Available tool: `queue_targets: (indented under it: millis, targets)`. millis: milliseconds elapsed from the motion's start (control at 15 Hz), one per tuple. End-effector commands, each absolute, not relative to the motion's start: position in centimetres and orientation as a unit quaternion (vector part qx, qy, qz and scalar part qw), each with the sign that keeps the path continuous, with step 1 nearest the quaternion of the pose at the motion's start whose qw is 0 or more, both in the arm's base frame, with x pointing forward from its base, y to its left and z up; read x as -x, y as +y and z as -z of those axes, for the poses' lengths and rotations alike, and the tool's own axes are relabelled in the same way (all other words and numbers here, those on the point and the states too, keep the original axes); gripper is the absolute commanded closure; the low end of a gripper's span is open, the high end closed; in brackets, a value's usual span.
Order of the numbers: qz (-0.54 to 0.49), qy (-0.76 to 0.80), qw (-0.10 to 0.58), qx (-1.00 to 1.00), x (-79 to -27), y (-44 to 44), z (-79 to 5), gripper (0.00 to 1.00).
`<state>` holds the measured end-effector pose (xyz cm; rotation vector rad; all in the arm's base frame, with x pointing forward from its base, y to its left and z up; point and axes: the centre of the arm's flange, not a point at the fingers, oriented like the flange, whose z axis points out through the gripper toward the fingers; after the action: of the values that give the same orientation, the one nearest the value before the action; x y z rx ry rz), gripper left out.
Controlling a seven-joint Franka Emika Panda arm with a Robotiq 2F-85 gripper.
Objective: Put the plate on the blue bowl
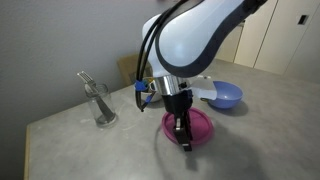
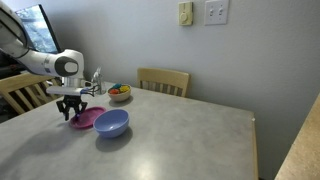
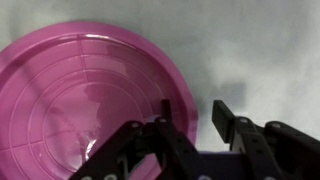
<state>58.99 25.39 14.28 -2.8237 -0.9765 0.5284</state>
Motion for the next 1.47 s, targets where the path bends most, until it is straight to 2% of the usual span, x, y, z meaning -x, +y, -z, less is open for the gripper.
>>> queue_targets:
  millis: [0, 200, 267, 400, 867, 1400]
  targets:
    - [-0.176, -0.311, 0.032, 0.934, -59.4, 25.2, -14.1, 0.79]
    - [-0.175, -0.305, 0.029, 0.936, -59.6, 25.0, -14.2, 0.99]
    - [-0.173, -0.301, 0.028, 0.937, -59.7, 24.9, -14.2, 1.00]
    - [-0.169, -0.295, 0.028, 0.940, -59.9, 24.8, -14.6, 0.97]
    - [-0.180, -0.293, 0.004, 0.939, -59.9, 26.3, -16.9, 0.97]
    - [-0.214, -0.247, -0.124, 0.937, -60.1, 29.4, -20.9, 0.97]
